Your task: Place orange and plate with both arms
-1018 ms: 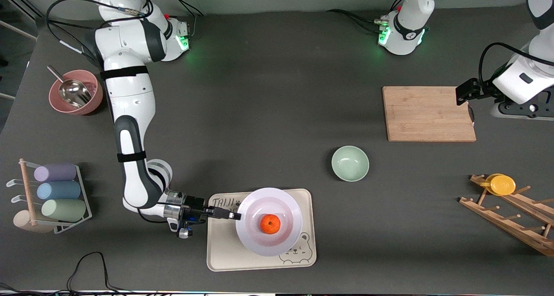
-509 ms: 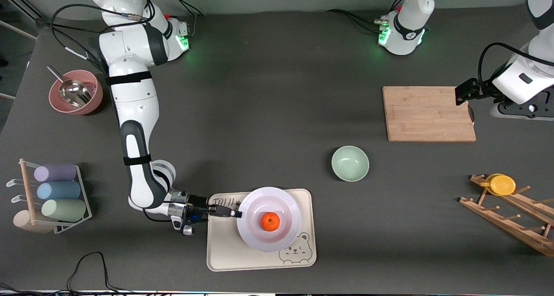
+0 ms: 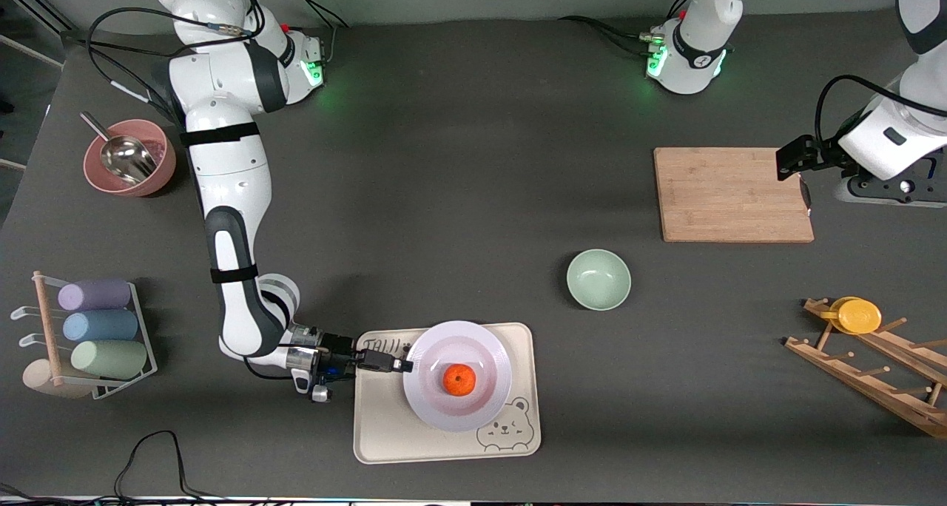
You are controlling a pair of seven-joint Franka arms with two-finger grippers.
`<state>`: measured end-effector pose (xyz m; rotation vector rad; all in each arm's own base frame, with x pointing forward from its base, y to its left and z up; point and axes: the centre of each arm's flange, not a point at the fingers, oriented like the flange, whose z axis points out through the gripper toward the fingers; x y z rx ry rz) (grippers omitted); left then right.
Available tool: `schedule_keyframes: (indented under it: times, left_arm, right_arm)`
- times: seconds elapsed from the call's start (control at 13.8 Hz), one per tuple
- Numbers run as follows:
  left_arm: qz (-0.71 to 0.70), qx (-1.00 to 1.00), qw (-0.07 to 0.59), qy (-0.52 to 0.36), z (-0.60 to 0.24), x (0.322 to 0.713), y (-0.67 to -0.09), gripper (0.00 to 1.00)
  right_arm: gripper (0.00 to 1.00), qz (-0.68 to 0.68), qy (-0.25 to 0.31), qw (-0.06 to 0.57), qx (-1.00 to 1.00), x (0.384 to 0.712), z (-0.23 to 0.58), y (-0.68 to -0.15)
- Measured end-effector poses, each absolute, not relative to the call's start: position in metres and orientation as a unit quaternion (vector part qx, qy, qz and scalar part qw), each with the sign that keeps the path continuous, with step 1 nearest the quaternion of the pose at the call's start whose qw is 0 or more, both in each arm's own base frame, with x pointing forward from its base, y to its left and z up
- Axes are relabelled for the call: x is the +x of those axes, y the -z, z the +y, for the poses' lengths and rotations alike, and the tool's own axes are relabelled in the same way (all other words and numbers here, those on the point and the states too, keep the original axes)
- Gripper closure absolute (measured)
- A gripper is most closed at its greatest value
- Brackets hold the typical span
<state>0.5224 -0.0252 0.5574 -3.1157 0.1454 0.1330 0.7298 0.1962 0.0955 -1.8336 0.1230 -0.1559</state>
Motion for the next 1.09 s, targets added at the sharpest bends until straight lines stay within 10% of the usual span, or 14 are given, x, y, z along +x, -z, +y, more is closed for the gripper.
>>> schedule_keyframes:
  times: [0.87,1.09]
  left_arm:
    - [0.044,-0.998,0.009,-0.044,-0.023,0.521,-0.558,0.0]
    - [0.043,-0.999,0.009,-0.031,-0.022,0.519,-0.568,0.0]
  right_arm:
    - [0.34,-0.037,-0.012,0.429,-0.902,0.751,0.143,-0.202]
    - [0.08,-0.085,-0.027,0.339,-0.937,0.747,0.1,-0.253]
